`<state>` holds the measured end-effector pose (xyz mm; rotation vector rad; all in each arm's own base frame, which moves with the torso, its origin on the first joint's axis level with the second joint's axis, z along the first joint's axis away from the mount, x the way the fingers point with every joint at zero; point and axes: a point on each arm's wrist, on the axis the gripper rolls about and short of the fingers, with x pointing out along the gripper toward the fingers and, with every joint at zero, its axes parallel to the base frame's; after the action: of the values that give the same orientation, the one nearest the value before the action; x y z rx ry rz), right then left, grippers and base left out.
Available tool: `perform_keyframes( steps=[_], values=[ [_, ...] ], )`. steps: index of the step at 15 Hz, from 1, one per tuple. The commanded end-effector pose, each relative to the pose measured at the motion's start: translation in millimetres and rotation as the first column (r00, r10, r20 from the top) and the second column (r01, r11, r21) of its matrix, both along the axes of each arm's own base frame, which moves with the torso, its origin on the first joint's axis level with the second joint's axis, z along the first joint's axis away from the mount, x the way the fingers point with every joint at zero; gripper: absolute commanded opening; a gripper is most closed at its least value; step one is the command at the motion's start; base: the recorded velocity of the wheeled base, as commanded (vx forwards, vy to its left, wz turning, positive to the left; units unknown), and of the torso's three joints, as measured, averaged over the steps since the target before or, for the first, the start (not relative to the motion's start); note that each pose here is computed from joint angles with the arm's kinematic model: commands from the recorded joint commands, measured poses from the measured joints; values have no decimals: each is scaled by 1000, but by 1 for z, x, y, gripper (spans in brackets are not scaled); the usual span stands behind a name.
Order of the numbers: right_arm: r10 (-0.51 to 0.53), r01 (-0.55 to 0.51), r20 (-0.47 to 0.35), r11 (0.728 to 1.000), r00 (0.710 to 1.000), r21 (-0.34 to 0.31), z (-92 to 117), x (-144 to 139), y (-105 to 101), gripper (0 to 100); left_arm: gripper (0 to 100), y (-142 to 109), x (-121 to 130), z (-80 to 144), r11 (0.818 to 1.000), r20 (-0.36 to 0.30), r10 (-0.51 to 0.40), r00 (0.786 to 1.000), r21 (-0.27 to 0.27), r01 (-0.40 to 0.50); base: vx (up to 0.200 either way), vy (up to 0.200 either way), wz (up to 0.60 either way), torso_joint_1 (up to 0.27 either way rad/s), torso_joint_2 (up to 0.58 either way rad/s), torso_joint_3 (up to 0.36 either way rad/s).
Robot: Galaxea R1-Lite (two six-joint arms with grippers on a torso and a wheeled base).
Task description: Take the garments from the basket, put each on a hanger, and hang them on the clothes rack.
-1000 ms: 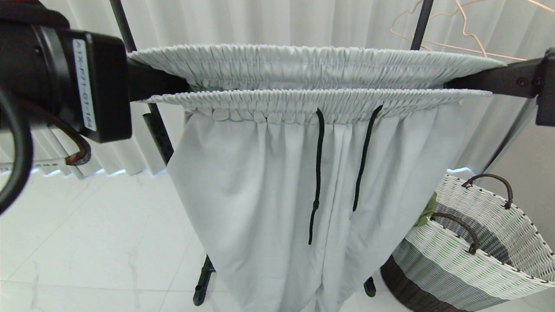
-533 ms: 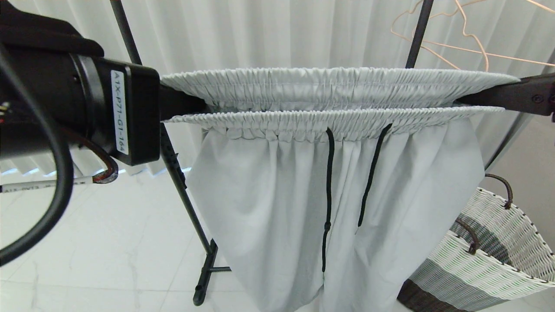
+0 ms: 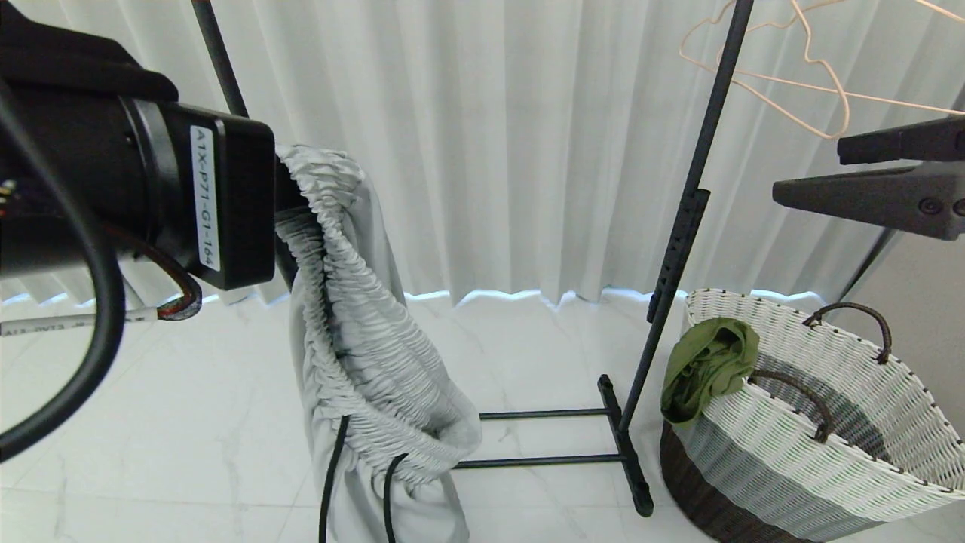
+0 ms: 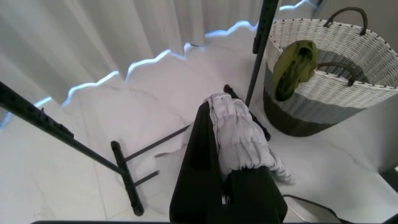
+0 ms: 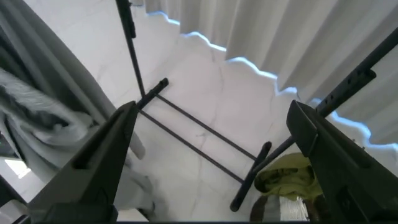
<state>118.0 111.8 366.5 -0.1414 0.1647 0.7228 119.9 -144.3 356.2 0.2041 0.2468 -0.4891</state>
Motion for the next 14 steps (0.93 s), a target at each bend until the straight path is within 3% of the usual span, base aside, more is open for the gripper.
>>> perform_keyframes(
  steps=[1, 3, 5, 6, 8, 12, 14],
  values=[
    [-13, 13, -6, 1000, 1000, -8, -4, -2, -4, 100, 0, 2, -1, 0, 1000, 3, 1, 1000, 0, -1, 0, 0, 0, 0, 0, 0],
    [-158, 155, -44, 985, 986, -81, -15, 1, -17, 100, 0, 7, -1, 0, 1000, 7, 18, 1000, 1, -18, 0, 0, 0, 0, 0, 0],
    [-346, 331, -63, 928, 936, -172, -21, 4, -32, 100, 0, 17, 2, -5, 996, 14, 78, 997, 35, -79, 0, 0, 0, 0, 0, 0],
    [-453, 431, -61, 877, 890, -213, -25, 5, -43, 100, 0, 28, 4, -9, 989, 31, 122, 992, 86, -124, 0, 0, 0, 0, 0, 0],
    [-496, 473, -60, 853, 866, -222, -28, 5, -50, 100, 0, 37, 4, -11, 981, 50, 144, 988, 121, -150, 0, 0, 0, 0, 0, 0],
    [-645, 607, -19, 728, 764, -319, -41, 8, -72, 100, 0, 44, 7, -12, 973, 55, 183, 982, 131, -189, 0, 0, 0, 0, 0, 0],
    [-663, 623, -15, 712, 749, -324, -44, 6, -76, 100, 0, 46, 9, -12, 969, 54, 203, 978, 132, -208, 0, 0, 0, 0, 0, 0]
  ],
)
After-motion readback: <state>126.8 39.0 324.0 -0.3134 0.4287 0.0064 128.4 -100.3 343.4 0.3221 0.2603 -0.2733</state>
